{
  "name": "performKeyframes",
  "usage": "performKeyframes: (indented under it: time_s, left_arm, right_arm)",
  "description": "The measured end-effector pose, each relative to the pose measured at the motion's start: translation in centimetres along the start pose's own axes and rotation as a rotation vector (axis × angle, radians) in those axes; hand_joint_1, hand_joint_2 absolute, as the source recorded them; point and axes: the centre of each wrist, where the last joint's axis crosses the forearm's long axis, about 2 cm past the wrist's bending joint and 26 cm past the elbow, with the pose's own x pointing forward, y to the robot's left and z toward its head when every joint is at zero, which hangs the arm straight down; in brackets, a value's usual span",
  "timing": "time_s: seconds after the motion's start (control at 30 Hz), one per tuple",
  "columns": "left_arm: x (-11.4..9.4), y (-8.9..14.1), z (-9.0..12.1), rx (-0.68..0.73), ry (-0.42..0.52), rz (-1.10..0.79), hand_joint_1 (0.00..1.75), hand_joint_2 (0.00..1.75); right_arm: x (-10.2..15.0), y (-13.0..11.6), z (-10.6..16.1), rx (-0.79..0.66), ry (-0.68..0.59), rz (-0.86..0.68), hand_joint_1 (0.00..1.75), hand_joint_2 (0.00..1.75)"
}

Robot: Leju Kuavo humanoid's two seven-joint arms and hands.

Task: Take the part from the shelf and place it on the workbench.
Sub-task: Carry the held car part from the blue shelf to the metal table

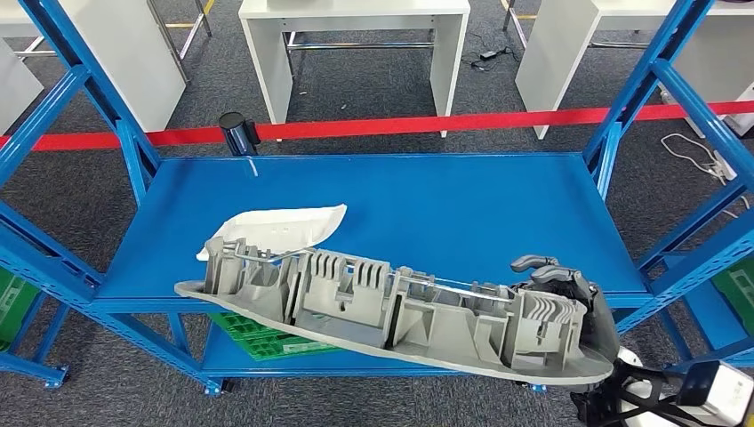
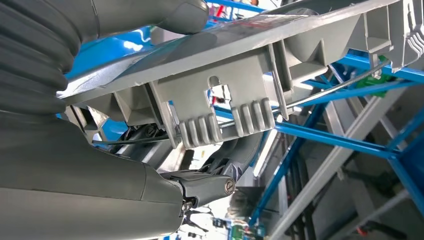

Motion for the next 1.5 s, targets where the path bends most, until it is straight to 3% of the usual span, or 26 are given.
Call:
performKeyframes:
  time_s: [0.33,0.83,1.13,1.5]
  left_arm:
    - [0.3,0.1,-0.2,0.016,0.015,-0.008,0.0,1.75]
    - [0.2,0.4,-0.1,0.069,0.132,-0.07,0.0,1.75]
    - [0.3,1.7,-0.4,0.106,0.128,-0.104,0.0,1.75]
    - [0.2,2.2,-0.4,0.123,0.168,-0.12,0.0,1.75]
  right_arm:
    - [0.0,-1.2,-0.9,0.029,0.001,-0.012,1.75,1.75]
    - [-0.6,-1.2,-0.9,0.027,-0.014,-0.073,1.75,1.75]
    - [-0.8,0.5,1.0,0.028,-0.012,-0.121,1.75,1.75]
    - [-0.9,1.7,0.8,0.012,-0.011,-0.109,1.75,1.75]
